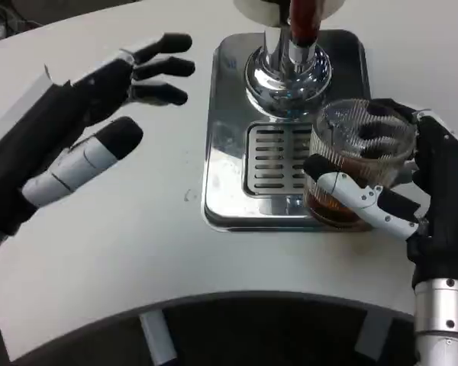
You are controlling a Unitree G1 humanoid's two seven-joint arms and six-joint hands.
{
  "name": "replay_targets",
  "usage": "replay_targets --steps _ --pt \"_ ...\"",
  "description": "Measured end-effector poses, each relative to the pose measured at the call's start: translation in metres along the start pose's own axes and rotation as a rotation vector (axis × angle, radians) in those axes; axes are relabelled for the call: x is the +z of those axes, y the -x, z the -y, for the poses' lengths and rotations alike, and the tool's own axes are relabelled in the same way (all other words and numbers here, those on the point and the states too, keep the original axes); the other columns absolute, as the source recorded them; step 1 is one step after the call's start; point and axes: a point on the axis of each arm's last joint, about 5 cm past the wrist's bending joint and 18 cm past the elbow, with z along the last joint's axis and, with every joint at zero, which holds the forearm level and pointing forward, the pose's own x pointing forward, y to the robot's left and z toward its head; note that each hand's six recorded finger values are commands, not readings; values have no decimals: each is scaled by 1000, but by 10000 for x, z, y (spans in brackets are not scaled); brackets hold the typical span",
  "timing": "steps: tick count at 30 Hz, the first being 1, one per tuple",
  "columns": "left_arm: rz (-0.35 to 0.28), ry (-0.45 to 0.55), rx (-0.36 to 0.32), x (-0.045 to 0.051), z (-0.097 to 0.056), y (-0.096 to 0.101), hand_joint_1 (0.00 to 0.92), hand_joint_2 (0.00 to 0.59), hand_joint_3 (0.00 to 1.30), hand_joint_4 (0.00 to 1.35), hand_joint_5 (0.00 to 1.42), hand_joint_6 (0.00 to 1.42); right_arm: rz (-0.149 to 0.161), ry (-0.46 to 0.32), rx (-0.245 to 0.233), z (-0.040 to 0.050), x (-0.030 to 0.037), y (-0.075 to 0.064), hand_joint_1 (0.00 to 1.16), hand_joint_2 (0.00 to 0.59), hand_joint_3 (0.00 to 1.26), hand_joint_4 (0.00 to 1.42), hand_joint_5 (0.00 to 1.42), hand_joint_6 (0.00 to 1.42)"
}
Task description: Grasp the cup under the faucet to collect the drink, then remove the cup.
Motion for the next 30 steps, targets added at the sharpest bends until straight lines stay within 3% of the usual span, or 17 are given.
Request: replay_targets --steps 9,18,24,30 --pt "-121 -58 -63 -11 106 202 0 104 169 175 249 205 25 -3 34 45 69 89 979 114 797 947 1134 1188" --pt "-174 -185 -131 66 96 224 0 104 119 78 131 130 52 -17 55 65 136 127 979 114 804 948 1138 1206" --pt "-200 -246 -160 126 86 216 0 103 97 43 92 113 61 -15 82 75 146 127 979 114 811 958 1138 1210" --pt "-207 -292 -186 187 107 224 0 103 89 24 79 98 88 -7 121 142 171 122 979 114 813 959 1149 1227"
